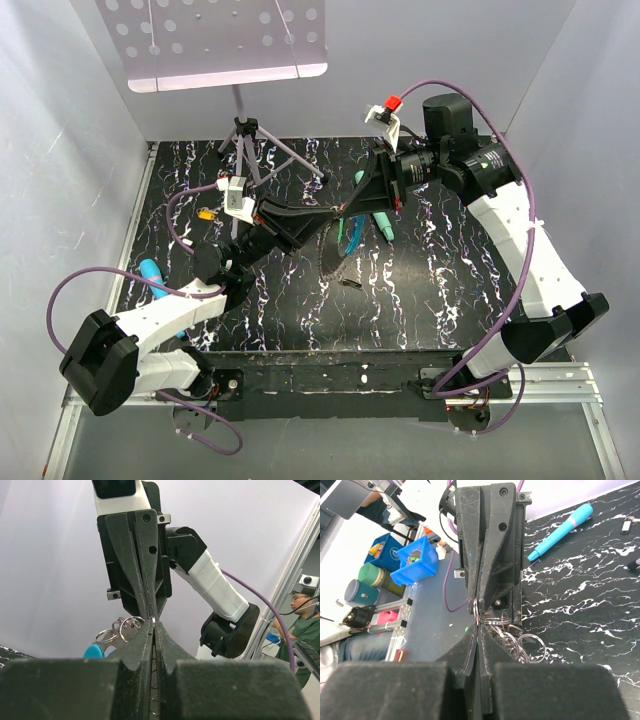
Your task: Put the keys on the keyring
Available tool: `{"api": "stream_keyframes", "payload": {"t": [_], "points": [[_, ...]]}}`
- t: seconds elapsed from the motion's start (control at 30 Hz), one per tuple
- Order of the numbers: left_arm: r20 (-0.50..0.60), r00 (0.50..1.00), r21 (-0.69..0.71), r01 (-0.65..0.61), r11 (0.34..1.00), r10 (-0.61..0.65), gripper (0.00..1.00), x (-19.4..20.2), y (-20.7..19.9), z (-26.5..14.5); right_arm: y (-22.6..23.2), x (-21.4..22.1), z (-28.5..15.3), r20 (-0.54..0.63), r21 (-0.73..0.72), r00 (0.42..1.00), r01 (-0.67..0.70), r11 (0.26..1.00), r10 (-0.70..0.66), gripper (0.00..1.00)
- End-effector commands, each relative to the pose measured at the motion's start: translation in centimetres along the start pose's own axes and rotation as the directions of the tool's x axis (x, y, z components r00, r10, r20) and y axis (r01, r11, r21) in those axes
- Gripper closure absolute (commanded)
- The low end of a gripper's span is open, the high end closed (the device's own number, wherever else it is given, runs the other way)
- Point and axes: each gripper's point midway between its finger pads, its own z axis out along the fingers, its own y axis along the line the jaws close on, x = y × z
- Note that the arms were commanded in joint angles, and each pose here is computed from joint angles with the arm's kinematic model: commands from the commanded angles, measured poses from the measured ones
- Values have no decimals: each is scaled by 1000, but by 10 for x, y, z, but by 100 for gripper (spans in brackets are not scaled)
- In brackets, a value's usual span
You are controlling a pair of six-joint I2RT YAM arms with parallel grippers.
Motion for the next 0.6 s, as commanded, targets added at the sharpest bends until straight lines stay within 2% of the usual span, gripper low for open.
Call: {"api": "stream_keyframes", "payload": {"t": [0.0, 0.57], "points": [[183, 979, 173, -124, 977, 92, 100, -49, -52, 6, 7, -2, 1, 1, -25, 999, 34, 999, -34, 98], [220, 969, 174, -149, 973, 109, 100, -58, -56, 6, 4, 16, 14, -24, -65, 1000, -21, 998, 19, 99]]}}
